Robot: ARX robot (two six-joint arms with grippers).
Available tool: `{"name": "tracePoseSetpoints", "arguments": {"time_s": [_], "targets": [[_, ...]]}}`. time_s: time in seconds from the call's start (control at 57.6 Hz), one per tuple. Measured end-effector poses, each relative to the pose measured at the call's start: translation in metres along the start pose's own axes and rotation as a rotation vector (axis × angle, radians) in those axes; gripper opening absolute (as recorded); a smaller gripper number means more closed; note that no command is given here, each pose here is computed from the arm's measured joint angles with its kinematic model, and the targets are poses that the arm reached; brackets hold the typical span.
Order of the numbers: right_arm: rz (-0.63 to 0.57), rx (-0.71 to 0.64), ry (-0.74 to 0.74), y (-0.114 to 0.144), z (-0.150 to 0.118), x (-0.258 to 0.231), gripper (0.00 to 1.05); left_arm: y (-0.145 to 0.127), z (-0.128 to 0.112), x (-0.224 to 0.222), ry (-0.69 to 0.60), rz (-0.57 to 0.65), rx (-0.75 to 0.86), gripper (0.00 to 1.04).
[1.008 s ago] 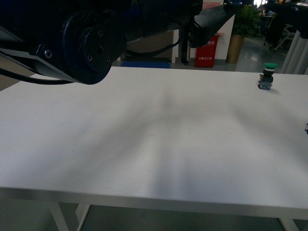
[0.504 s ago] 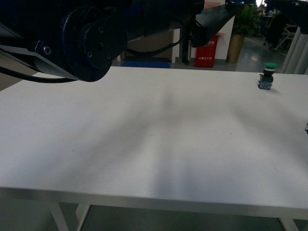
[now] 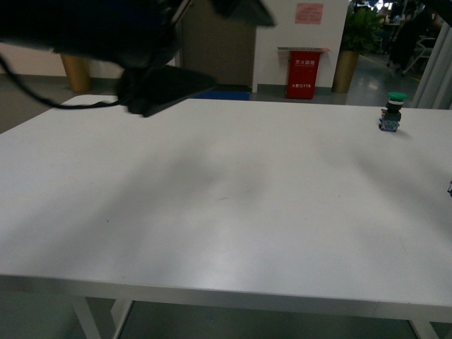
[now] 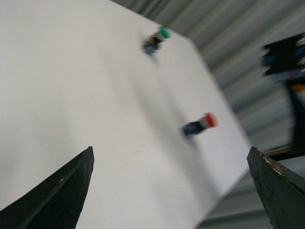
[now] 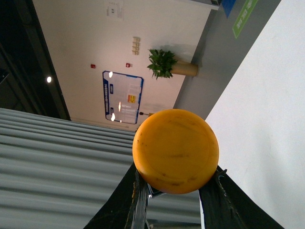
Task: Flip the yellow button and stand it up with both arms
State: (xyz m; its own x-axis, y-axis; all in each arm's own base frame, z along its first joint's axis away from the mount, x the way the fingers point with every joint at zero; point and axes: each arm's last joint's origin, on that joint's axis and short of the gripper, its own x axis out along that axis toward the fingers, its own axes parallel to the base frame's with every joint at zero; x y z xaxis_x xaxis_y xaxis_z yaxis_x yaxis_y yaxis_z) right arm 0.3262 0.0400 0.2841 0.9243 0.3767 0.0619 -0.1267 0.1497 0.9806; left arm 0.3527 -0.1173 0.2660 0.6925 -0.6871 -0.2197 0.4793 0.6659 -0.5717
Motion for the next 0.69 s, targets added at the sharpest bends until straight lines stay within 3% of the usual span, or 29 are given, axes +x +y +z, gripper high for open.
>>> {"name": "tracePoseSetpoints", "arguments": {"time_s": [0.069,0.174,0.313,0.382,0.452,0.695], "targets": [[-0.003,-0.002,-0.004,-0.001,0.001,-0.001,0.25,0.005,-0.008,-0.018,0.004,0.119,0.146,0.99],[-0.006,-0.002,-0.009,-0.003,0.002,-0.002,0.25,0.022,-0.021,-0.057,0.005,0.405,0.532,0.99],[-0.007,-0.005,-0.009,-0.003,0.002,-0.002,0.25,0.039,-0.022,-0.112,0.011,0.686,0.904,0.98],[-0.006,-0.009,-0.007,-0.003,0.003,-0.002,0.25,0.038,-0.030,-0.145,-0.267,0.773,0.814,0.81],[-0.005,-0.011,-0.008,-0.003,0.003,-0.003,0.25,0.032,-0.046,-0.160,-0.395,0.734,0.674,0.67],[-0.006,-0.028,-0.009,-0.001,0.003,-0.004,0.25,0.035,-0.093,-0.176,-0.416,0.693,0.518,0.24]]}}
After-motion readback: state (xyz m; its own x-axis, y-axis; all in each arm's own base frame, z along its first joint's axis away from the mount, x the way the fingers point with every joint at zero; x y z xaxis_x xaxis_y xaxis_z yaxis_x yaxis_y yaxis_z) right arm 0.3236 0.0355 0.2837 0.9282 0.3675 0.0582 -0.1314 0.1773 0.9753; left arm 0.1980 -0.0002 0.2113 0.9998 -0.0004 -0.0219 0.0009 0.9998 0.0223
